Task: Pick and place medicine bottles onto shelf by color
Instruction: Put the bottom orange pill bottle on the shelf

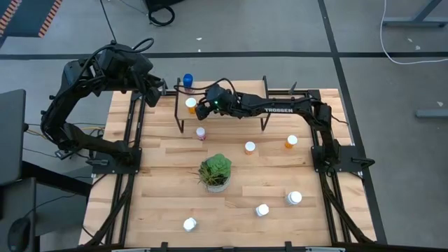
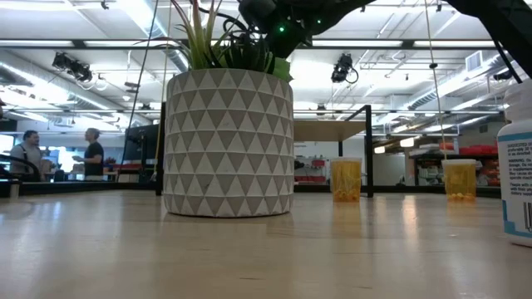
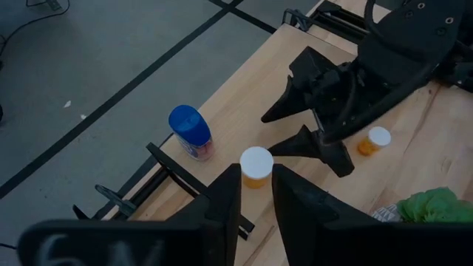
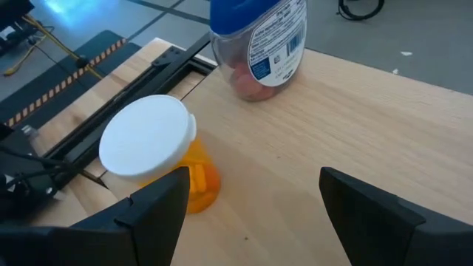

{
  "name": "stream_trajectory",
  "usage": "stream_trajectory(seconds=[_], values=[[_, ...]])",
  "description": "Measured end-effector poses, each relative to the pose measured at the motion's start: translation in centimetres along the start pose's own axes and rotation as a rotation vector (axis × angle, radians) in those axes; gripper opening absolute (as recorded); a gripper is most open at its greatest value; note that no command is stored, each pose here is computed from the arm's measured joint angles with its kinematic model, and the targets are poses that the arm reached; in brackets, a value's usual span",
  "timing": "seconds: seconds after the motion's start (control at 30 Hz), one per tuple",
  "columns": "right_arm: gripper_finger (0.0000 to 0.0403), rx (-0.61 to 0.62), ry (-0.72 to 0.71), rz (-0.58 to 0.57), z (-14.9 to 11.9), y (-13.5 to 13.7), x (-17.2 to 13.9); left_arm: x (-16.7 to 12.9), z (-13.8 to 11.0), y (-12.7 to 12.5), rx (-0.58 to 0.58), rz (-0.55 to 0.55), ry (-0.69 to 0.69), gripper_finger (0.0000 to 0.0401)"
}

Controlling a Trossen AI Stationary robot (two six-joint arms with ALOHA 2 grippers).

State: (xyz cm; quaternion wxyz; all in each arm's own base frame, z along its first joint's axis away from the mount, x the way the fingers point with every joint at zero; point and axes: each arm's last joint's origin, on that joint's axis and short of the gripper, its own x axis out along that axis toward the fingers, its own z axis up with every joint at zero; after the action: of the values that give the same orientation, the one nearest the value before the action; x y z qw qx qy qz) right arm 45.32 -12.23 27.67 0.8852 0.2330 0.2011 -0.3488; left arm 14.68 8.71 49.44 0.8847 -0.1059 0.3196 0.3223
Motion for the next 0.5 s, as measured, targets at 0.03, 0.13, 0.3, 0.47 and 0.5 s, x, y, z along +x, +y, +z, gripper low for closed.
stream_trajectory(seconds=[0.03, 0.13, 0.3, 0.47, 0.5], values=[[0.031, 0.0, -0.001, 0.002, -0.01, 0.04, -0.01, 0.0, 0.0, 0.0, 0.0, 0.0, 0.0, 0.0081], [0.031, -0.004, -0.001, 0.008, -0.03, 0.13, -0.04, 0.0, 0.0, 0.0, 0.0, 0.0, 0.0, 0.0077], [0.031, -0.015, -0.032, 0.065, 0.41, 0.48, -0.05, 0.0, 0.0, 0.0, 0.0, 0.0, 0.0, 0.0078], [0.031, -0.032, -0.033, 0.068, 0.42, 0.52, -0.06, 0.0, 0.0, 0.0, 0.0, 0.0, 0.0, 0.0081], [0.031, -0.033, -0.031, 0.067, 0.4, 0.5, -0.06, 0.0, 0.0, 0.0, 0.0, 0.0, 0.0, 0.0081]])
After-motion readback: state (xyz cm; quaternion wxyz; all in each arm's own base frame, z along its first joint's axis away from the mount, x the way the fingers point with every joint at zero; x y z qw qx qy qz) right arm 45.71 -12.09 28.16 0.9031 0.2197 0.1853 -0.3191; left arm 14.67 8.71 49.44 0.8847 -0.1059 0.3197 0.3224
